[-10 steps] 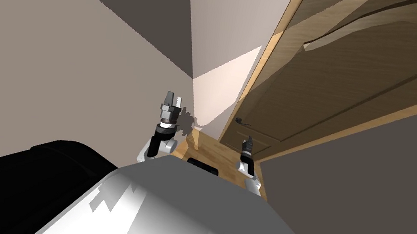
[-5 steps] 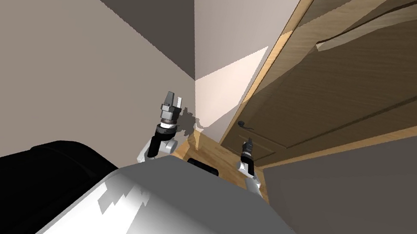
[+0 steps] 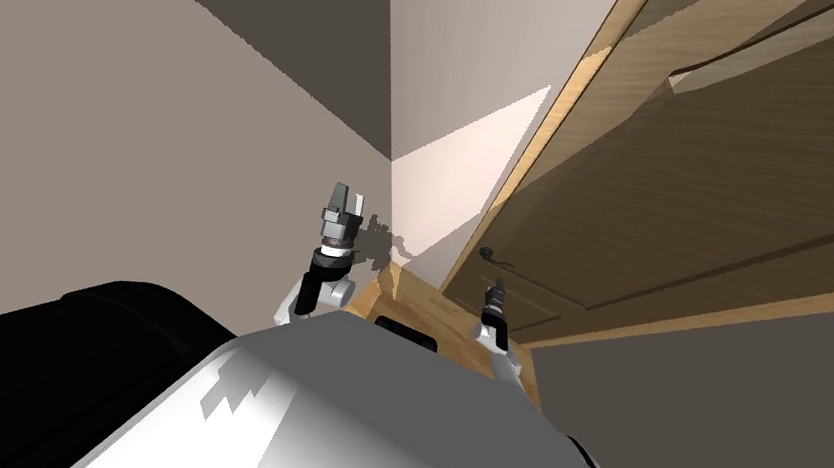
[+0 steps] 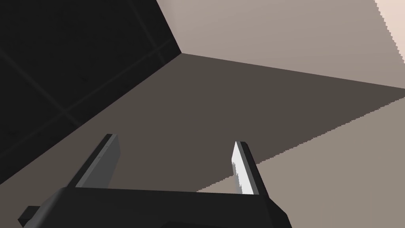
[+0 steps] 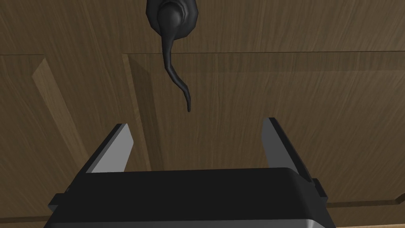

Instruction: Pull the door open

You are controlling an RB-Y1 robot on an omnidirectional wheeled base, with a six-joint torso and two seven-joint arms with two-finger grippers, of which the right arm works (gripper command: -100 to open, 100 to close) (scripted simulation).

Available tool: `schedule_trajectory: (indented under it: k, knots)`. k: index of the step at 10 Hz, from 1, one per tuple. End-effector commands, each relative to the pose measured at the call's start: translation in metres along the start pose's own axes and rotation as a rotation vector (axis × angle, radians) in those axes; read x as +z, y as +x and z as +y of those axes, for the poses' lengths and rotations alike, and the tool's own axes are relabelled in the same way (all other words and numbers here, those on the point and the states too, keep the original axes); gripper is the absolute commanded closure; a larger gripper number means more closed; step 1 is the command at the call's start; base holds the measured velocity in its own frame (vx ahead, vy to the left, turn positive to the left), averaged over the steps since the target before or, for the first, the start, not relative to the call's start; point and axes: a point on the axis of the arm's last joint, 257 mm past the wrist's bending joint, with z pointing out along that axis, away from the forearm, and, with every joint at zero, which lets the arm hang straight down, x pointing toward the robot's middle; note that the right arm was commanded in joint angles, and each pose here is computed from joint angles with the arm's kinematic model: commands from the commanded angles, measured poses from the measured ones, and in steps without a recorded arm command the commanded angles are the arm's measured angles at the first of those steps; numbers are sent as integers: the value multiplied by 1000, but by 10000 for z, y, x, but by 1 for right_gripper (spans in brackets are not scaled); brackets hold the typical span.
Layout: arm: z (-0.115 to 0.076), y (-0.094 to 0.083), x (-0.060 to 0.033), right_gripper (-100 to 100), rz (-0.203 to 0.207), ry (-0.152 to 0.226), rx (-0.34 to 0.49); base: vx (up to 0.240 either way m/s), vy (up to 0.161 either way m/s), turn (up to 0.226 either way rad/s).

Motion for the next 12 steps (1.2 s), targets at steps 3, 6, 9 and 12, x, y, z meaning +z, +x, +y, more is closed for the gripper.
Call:
schedule_trajectory:
  k: [3, 6, 9, 12]
  knots:
    - [-132, -85, 12, -100, -17, 33, -14, 77, -15, 59]
    - [-231, -150, 14, -100, -31, 58, -26, 69, -12, 42]
    - [-275, -345, -29, -100, -52, 65, -28, 68, -4, 53]
    - [-309, -598, -98, -100, -78, 70, -29, 139, 0, 85]
